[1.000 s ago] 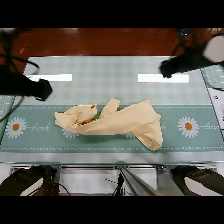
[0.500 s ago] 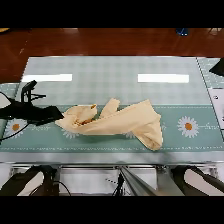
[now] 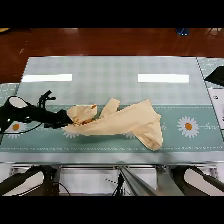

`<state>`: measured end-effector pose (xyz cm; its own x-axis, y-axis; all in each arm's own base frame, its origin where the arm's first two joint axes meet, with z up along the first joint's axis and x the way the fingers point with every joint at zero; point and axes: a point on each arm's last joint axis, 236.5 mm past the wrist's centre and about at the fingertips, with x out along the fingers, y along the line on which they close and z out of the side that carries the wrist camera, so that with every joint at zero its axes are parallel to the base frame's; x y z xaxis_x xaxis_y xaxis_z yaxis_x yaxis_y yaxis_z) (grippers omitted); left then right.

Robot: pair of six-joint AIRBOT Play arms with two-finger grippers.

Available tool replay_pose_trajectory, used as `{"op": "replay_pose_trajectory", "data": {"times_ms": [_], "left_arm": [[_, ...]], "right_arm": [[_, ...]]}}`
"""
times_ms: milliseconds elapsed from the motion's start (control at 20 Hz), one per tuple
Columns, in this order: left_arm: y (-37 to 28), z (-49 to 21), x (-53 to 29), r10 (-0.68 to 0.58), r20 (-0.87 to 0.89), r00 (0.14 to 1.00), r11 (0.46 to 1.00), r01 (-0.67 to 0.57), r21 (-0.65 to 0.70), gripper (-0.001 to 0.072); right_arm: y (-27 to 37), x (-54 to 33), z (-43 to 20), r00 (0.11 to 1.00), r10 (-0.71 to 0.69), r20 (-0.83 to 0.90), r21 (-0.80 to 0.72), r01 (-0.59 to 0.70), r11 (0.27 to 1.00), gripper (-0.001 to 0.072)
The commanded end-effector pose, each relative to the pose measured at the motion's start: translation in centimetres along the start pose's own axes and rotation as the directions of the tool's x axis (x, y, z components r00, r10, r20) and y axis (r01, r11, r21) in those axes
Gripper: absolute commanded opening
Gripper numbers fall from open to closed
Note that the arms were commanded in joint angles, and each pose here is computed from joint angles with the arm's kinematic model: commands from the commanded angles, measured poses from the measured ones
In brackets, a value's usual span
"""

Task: Fold the shirts.

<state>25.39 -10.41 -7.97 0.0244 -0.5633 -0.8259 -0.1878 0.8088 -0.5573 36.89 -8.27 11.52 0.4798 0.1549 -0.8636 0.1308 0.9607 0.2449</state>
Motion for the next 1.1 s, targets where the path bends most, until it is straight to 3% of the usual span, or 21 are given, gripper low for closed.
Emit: {"op": "replay_pose_trajectory", "data": {"times_ms": [0, 150, 300, 450, 900, 1000, 1050], "left_arm": [[0.4, -0.2, 2.3, 0.000, -0.049, 0.999, 1.000, 0.000, -0.016, 0.0028], [0.1, -0.5, 2.3, -0.014, -0.066, 0.998, 0.999, 0.016, 0.032, 0.0023], [-1.6, 0.3, 1.0, -0.052, -0.032, 0.998, 0.994, 0.055, 0.099, 0.0023], [-4.6, 2.0, -0.9, -0.125, 0.051, 0.991, 0.978, 0.114, 0.172, 0.0023], [-8.2, 4.2, -3.9, -0.205, 0.130, 0.970, 0.958, 0.172, 0.230, 0.0023], [-8.4, 4.3, -3.9, -0.212, 0.133, 0.968, 0.957, 0.179, 0.228, 0.0023], [-8.6, 4.3, -4.0, -0.222, 0.136, 0.966, 0.956, 0.187, 0.227, 0.0023]], "right_arm": [[-0.4, 0.1, -1.4, 0.998, -0.013, -0.055, -0.013, 0.012, 1.000, 0.0492], [-1.5, 2.3, -5.2, 0.985, -0.024, -0.174, -0.011, 0.022, 1.000, 0.0475], [2.6, 7.3, -11.6, 0.933, 0.213, -0.291, 0.147, -0.176, 0.973, 0.0497], [6.5, 11.3, -15.6, 0.886, 0.373, -0.276, 0.268, -0.302, 0.915, 0.0544], [9.6, 17.9, -19.2, 0.914, 0.301, -0.273, 0.233, -0.241, 0.942, 0.0539], [11.1, 19.2, -19.9, 0.906, 0.309, -0.288, 0.226, -0.249, 0.942, 0.0469], [11.7, 19.7, -19.9, 0.909, 0.306, -0.282, 0.216, -0.251, 0.944, 0.0337]]}}
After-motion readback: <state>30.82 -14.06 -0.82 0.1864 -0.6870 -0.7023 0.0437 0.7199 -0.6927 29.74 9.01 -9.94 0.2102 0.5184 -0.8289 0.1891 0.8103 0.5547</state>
